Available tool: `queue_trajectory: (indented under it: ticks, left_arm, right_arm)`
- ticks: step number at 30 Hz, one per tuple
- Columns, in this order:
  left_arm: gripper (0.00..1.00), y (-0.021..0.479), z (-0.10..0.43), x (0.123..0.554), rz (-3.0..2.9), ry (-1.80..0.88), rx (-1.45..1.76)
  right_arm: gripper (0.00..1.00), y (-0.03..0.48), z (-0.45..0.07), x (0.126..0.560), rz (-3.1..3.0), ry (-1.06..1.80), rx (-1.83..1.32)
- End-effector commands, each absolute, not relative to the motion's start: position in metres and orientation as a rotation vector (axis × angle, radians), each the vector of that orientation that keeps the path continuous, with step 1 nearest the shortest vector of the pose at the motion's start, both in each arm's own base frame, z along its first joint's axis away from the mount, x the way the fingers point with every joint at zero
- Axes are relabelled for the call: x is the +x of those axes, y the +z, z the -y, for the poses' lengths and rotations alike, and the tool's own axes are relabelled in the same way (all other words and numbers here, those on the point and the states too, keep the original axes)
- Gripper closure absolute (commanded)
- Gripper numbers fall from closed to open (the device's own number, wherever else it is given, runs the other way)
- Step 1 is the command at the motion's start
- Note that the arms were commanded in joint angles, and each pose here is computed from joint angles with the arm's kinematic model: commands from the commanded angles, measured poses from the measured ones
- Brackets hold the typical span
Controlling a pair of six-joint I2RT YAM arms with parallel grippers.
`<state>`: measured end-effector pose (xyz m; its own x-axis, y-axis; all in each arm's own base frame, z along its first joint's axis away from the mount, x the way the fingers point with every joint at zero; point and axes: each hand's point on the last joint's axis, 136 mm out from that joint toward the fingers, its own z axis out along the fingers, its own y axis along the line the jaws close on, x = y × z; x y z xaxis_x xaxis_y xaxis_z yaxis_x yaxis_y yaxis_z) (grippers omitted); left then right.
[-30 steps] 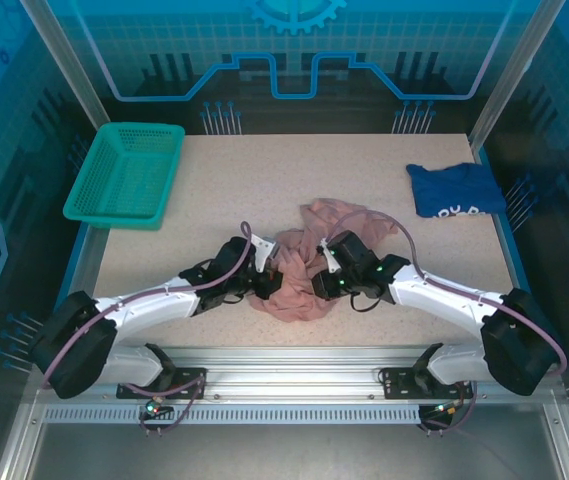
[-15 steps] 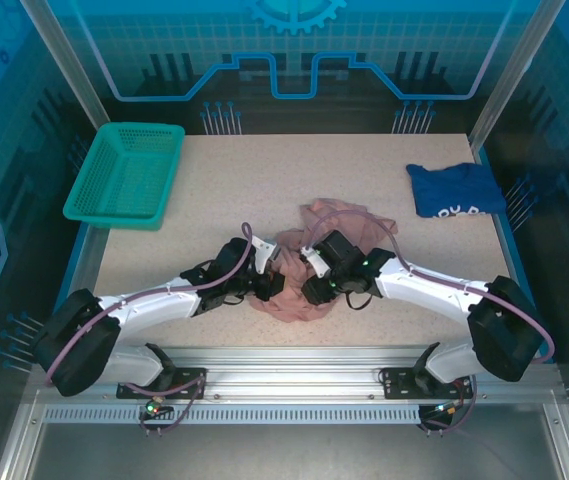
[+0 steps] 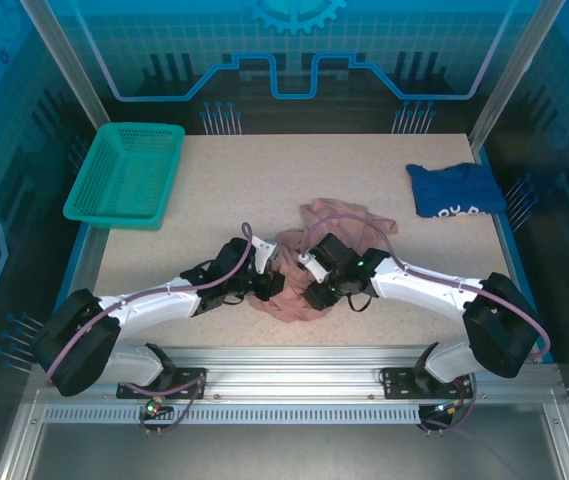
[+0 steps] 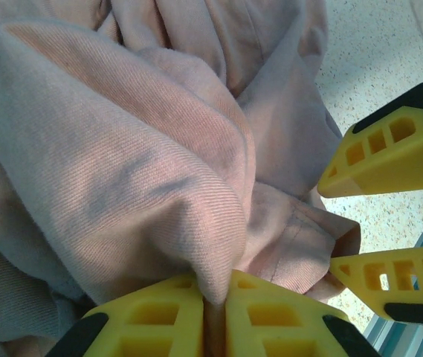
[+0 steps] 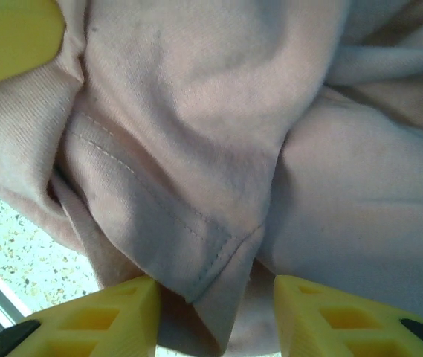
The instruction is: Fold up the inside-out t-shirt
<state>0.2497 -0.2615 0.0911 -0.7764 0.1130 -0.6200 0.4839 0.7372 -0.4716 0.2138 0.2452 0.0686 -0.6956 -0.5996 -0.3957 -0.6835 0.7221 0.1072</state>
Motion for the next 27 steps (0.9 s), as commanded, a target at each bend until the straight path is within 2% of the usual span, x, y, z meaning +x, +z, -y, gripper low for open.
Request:
queue_trajectory:
  ticks: [1, 6, 13, 16, 19, 27]
  left_arm:
    - [0.87, 0.093, 0.259, 0.249, -2.357, -0.867, 0.438]
    - [0.87, 0.095, 0.258, 0.249, -2.355, -0.862, 0.440]
    - [0.87, 0.095, 0.255, 0.249, -2.353, -0.849, 0.435]
    - [0.87, 0.096, 0.254, 0.249, -2.349, -0.839, 0.433]
    - [0.87, 0.099, 0.251, 0.248, -2.340, -0.836, 0.426]
    - [0.82, 0.122, 0.255, 0.231, -2.279, -0.965, 0.439]
  right_arm:
    - [0.57, 0.076, -0.258, 0.221, -2.545, 0.342, -1.043]
    - [0.62, 0.076, -0.265, 0.228, -2.527, 0.326, -1.069]
    - [0.88, 0.081, -0.263, 0.231, -2.515, 0.301, -1.056]
    - [0.95, 0.091, -0.260, 0.232, -2.501, 0.301, -1.031]
    - [1.00, 0.105, -0.257, 0.230, -2.493, 0.332, -0.988]
    - [1.00, 0.144, -0.251, 0.232, -2.477, 0.514, -0.774]
